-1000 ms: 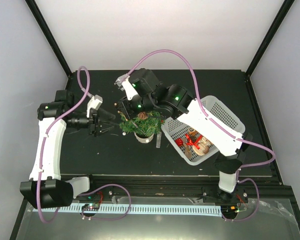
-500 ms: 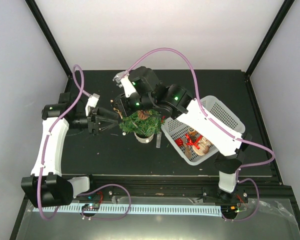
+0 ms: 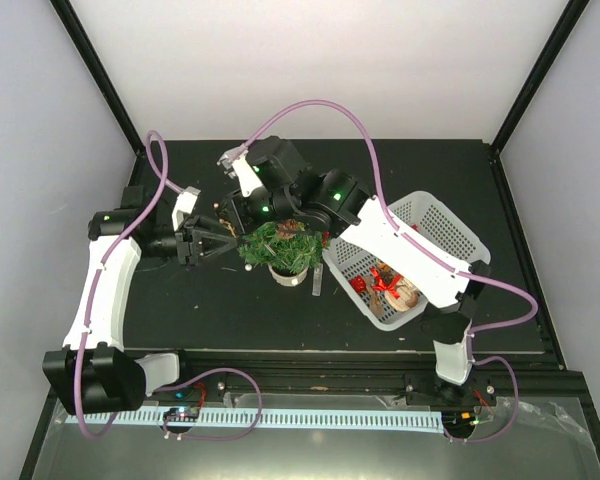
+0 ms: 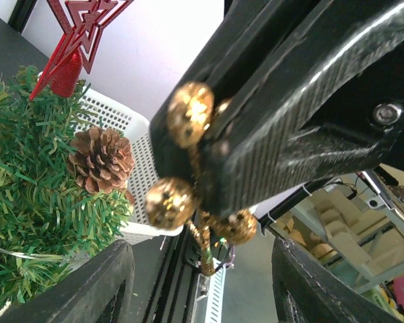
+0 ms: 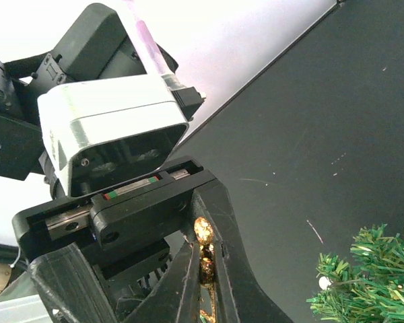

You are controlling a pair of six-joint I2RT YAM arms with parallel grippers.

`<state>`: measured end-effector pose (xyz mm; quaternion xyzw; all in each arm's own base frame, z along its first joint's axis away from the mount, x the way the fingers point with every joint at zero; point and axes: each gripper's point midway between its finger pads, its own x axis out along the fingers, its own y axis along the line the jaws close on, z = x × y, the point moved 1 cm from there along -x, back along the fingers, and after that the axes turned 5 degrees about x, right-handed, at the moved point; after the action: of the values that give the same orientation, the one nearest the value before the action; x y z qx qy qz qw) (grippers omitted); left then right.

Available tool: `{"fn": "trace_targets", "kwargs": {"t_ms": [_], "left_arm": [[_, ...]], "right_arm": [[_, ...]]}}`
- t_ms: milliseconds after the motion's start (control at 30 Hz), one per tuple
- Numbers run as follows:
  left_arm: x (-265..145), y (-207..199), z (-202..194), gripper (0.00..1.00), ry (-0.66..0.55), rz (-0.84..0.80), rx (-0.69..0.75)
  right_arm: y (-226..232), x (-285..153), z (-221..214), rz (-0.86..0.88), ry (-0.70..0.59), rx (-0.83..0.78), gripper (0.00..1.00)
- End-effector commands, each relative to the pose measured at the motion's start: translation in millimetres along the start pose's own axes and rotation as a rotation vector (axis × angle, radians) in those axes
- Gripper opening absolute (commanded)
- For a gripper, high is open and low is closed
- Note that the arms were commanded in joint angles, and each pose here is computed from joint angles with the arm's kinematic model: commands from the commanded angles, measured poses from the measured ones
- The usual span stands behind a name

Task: Decorate the small christmas tree

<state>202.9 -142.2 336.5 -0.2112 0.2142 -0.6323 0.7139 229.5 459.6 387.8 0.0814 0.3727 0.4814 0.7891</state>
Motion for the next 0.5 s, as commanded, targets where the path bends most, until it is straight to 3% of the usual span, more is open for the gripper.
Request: {"fn": "trace_targets", "kwargs": {"t_ms": [0,300,333,400,467], "left_arm": [[-1,-15,16,0.55,-0.095,-0.118,0.015],[0,-8,12,0.31,-0.089,-0.119,-0.011],[0,-7,12,0.26,-0.086,-0.116,-0.006],[0,-4,12,0.06,-0.080,-0.111,-0.010],[0,-2,13,0.02,-0.077,-0.107,-0.009]], "right_arm": [[13,1,7,0.048,-0.020,0.000,0.10],[7,-1,9,0.017,-0.031,-0.003,0.11],[7,-1,9,0.019,-0.031,-0.003,0.10],[7,-1,8,0.019,-0.030,-0.004,0.10],[6,-1,8,0.019,-0.026,-0.005,0.11]]}}
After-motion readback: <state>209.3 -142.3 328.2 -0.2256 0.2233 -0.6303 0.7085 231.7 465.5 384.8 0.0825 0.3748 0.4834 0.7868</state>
